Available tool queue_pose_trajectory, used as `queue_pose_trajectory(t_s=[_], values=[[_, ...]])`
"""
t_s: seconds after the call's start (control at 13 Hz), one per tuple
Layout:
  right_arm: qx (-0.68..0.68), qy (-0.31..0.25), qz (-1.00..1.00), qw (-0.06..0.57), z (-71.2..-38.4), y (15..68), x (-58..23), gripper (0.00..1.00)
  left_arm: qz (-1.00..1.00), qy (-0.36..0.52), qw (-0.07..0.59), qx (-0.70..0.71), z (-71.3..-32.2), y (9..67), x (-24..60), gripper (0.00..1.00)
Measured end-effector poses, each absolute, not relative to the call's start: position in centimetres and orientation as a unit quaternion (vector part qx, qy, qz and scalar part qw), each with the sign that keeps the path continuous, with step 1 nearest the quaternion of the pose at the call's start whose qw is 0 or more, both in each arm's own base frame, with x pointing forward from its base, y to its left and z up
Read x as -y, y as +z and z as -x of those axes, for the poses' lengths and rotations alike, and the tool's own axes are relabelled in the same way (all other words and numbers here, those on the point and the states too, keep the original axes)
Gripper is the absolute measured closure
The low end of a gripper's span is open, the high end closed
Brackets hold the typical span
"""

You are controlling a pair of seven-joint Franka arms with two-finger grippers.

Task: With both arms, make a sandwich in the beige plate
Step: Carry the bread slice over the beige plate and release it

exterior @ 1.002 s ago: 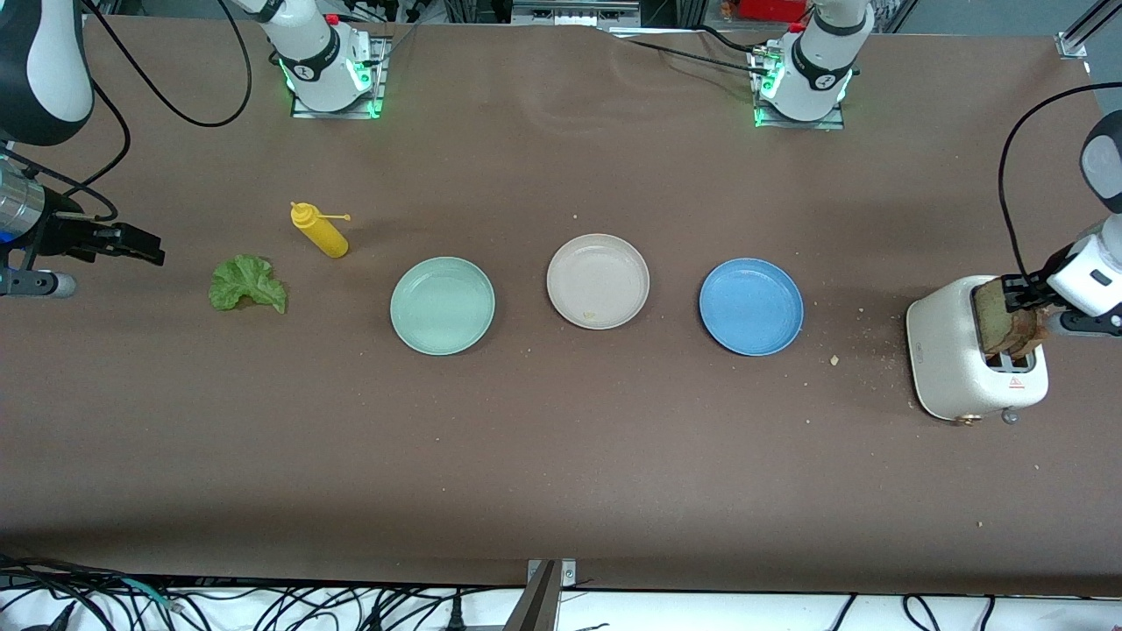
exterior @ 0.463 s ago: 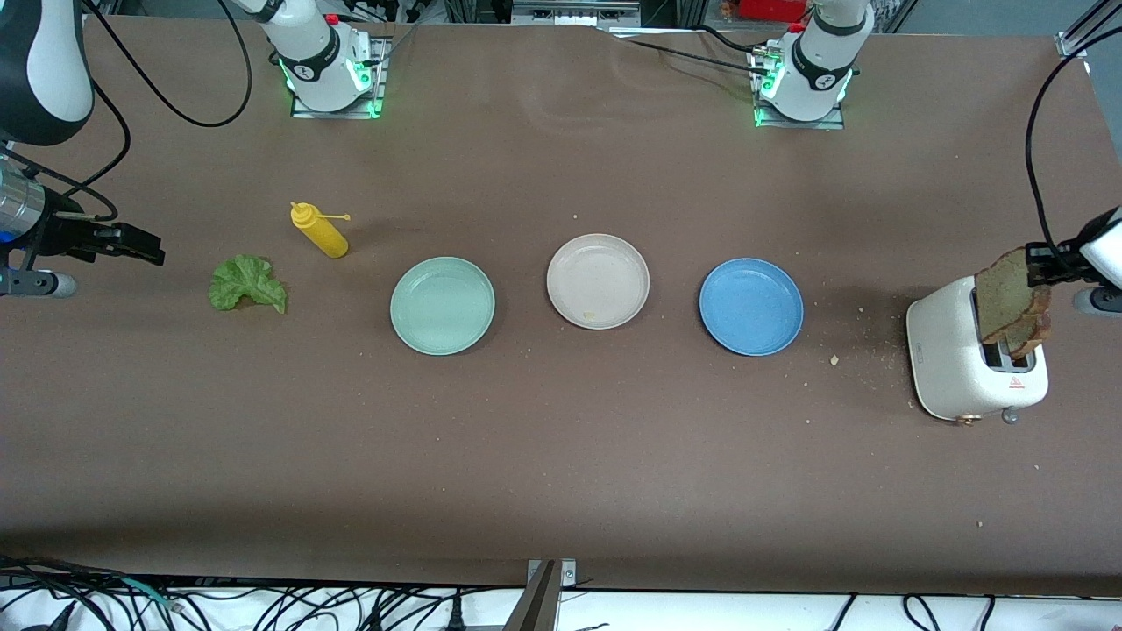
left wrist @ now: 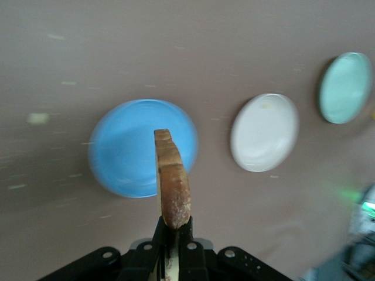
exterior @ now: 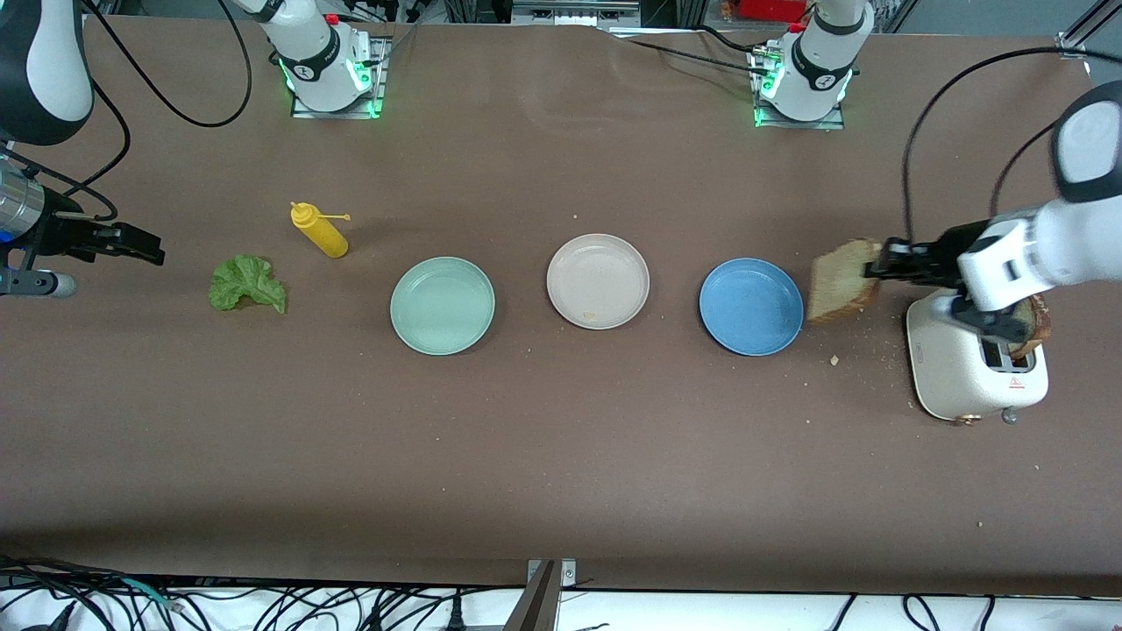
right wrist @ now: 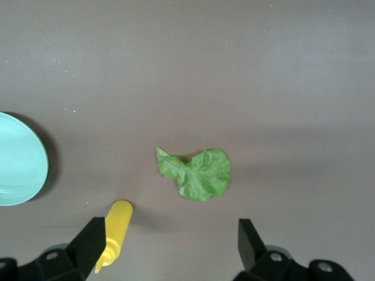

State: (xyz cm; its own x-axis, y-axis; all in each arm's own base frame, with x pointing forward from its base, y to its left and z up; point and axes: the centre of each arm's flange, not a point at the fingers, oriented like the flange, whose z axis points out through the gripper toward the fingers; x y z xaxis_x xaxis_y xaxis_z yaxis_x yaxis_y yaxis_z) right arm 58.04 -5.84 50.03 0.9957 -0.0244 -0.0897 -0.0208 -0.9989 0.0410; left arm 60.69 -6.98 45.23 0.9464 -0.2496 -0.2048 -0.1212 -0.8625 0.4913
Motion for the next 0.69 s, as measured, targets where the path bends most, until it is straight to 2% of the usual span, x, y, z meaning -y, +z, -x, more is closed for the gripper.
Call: queue_pose_trajectory(t_s=[0.23, 0.69], values=[[0.011, -0.045, -0.999, 0.02, -58.1, 50.0, 5.8, 0.0, -0.917, -0.185, 0.337, 0.107, -60.6, 40.5, 15.4, 0.9], [0.012, -0.051, -0.998, 0.02, -58.0, 49.9, 5.8, 0.0, -0.874, -0.233, 0.409, 0.123, -59.6, 27.1, 26.3, 0.9]])
